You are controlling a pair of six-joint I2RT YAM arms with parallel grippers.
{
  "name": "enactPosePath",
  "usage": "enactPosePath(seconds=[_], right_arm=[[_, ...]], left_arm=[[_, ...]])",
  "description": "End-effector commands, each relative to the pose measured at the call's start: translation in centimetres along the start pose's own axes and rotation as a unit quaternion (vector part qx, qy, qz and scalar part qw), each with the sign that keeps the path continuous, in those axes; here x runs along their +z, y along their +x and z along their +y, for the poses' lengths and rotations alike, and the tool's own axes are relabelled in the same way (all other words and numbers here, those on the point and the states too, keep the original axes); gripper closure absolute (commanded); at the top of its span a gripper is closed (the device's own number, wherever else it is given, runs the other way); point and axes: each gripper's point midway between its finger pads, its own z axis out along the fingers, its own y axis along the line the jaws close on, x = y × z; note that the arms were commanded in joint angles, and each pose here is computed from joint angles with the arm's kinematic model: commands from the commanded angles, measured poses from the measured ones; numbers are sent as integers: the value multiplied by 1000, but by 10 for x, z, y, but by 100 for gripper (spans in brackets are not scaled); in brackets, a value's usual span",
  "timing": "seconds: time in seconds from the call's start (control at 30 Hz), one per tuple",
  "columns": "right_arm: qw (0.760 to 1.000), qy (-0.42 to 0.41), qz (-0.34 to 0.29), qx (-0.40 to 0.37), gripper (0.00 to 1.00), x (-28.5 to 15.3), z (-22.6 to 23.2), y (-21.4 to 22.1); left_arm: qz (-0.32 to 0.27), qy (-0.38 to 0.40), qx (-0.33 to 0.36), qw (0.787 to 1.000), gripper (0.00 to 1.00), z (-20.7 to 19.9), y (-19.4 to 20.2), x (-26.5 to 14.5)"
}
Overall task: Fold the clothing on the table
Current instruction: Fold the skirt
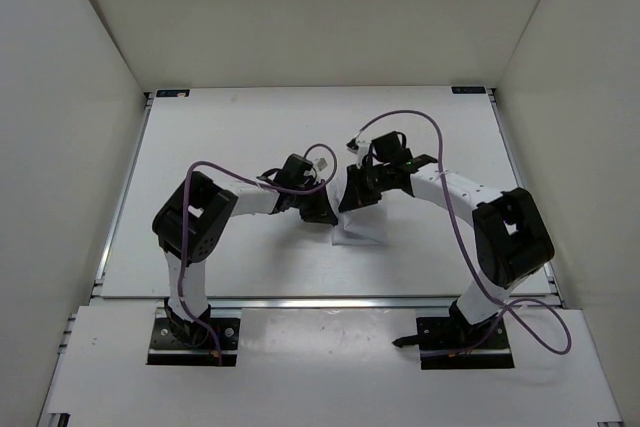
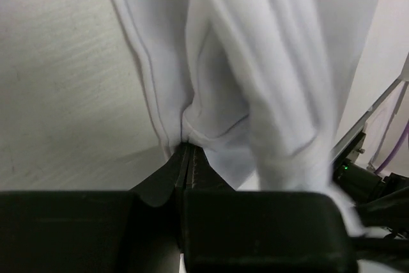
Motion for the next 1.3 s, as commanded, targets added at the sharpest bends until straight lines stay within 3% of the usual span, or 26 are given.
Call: enactPosePath(seconds=[0.0, 0.17, 0.27, 0.37, 0.47, 0.5, 0.53, 0.63, 0.77, 0.87, 0.93, 1.03, 1.13, 1.27], right_arm=[[999, -39, 13, -13, 99, 13, 17, 8], [999, -36, 28, 4, 68, 6, 15, 14], [1000, -22, -5, -15, 52, -14, 22, -2], [999, -8, -48, -18, 46, -38, 25, -18], [995, 5, -102, -8, 53, -64, 13, -28], [994, 17, -106, 6, 61, -63, 2, -22], [994, 19, -108, 8, 73, -65, -1, -20], [996, 28, -78, 29, 95, -53, -18, 8], [998, 15, -42, 44, 99, -30, -21, 35], [999, 9, -33, 43, 99, -18, -24, 44], [999, 7, -22, 46, 99, -11, -29, 47], [998, 5, -5, 55, 99, -4, -33, 54], [998, 8, -6, 54, 99, -1, -38, 53], [998, 9, -10, 54, 99, 0, -39, 52]], left_arm=[[43, -56, -38, 997, 100, 35, 39, -4], [19, -53, -41, 998, 100, 37, 31, -14], [6, -54, -39, 998, 97, 36, 24, -21], [-12, -55, -41, 998, 91, 36, 10, -33], [-42, -65, -36, 996, 73, 37, -10, -53], [-56, -66, -37, 996, 64, 36, -17, -62], [-72, -67, -34, 995, 61, 35, -26, -71], [-117, -58, -26, 991, 51, 23, -54, -98], [-152, -50, 1, 987, 49, -1, -70, -119], [-182, -17, 34, 983, 60, -33, -74, -131], [-178, 5, 38, 983, 76, -43, -60, -127], [-140, 30, 43, 989, 86, -48, -33, -109], [-114, 18, 48, 992, 93, -43, -10, -91], [-82, -17, 50, 995, 95, -22, 10, -73]])
